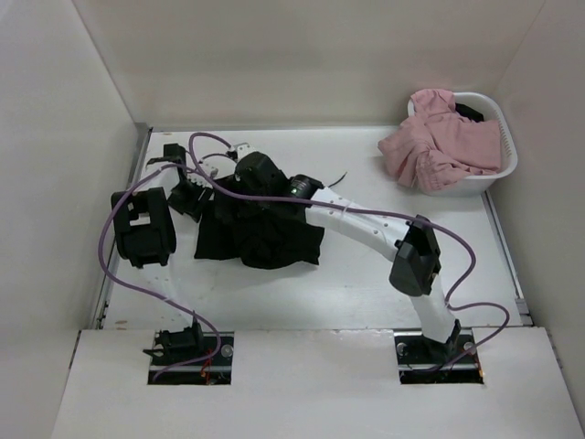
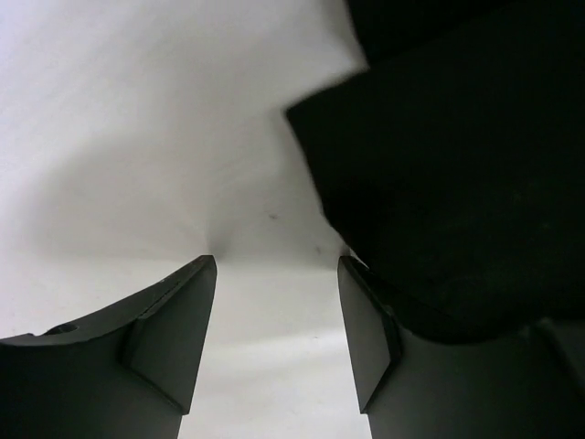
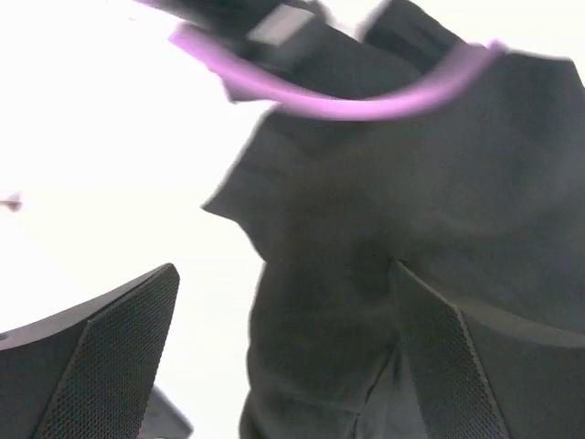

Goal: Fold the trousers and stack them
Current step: Fold the trousers

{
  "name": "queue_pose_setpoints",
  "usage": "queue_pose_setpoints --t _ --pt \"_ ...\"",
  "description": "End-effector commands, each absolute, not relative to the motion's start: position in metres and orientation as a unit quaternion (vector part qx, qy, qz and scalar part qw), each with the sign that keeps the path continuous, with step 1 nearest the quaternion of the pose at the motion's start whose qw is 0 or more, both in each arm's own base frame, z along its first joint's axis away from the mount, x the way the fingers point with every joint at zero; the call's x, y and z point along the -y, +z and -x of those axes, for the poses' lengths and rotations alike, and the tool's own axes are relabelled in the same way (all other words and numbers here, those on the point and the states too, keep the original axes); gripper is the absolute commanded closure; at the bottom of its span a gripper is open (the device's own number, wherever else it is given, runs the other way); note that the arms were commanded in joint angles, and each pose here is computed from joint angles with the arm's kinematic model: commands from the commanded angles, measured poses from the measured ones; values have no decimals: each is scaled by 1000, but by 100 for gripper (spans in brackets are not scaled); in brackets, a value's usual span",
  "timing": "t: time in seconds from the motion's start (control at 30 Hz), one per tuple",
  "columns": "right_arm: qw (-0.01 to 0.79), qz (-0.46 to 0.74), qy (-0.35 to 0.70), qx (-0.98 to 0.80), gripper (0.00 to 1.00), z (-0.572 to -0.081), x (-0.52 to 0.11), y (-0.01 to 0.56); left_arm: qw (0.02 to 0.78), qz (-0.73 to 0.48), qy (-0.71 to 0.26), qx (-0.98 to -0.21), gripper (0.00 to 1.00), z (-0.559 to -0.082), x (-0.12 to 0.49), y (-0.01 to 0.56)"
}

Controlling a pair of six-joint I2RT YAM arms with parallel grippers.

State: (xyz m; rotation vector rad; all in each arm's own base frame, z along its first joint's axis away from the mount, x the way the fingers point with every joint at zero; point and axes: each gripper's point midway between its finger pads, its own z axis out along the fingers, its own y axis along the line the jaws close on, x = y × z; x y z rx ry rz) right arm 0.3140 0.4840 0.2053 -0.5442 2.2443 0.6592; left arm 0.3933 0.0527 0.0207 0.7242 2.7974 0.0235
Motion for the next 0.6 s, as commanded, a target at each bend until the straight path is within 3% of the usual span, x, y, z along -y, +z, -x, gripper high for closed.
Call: queue_pose_setpoints --t 0.0,0.13,0.27,0.4,0.47,0.57 --pt "445 236 441 -743 0 -289 -531 329 156 -200 -7 -967 45 -410 -68 27" --pt "468 178 458 -735 1 -292 -484 355 218 -164 61 -960 46 -434 -114 81" --pt "460 85 372 -801 25 -312 -395 297 307 -158 126 -930 43 -445 -130 165" --pt "413 24 302 -859 49 -320 -332 220 381 -260 37 -887 37 -423 -32 220" --pt "404 10 291 -867 57 -322 -319 197 352 -332 -21 -875 35 -390 24 204" --pt "378 -13 288 -880 64 -322 -311 161 244 -403 -57 -880 40 -337 60 140"
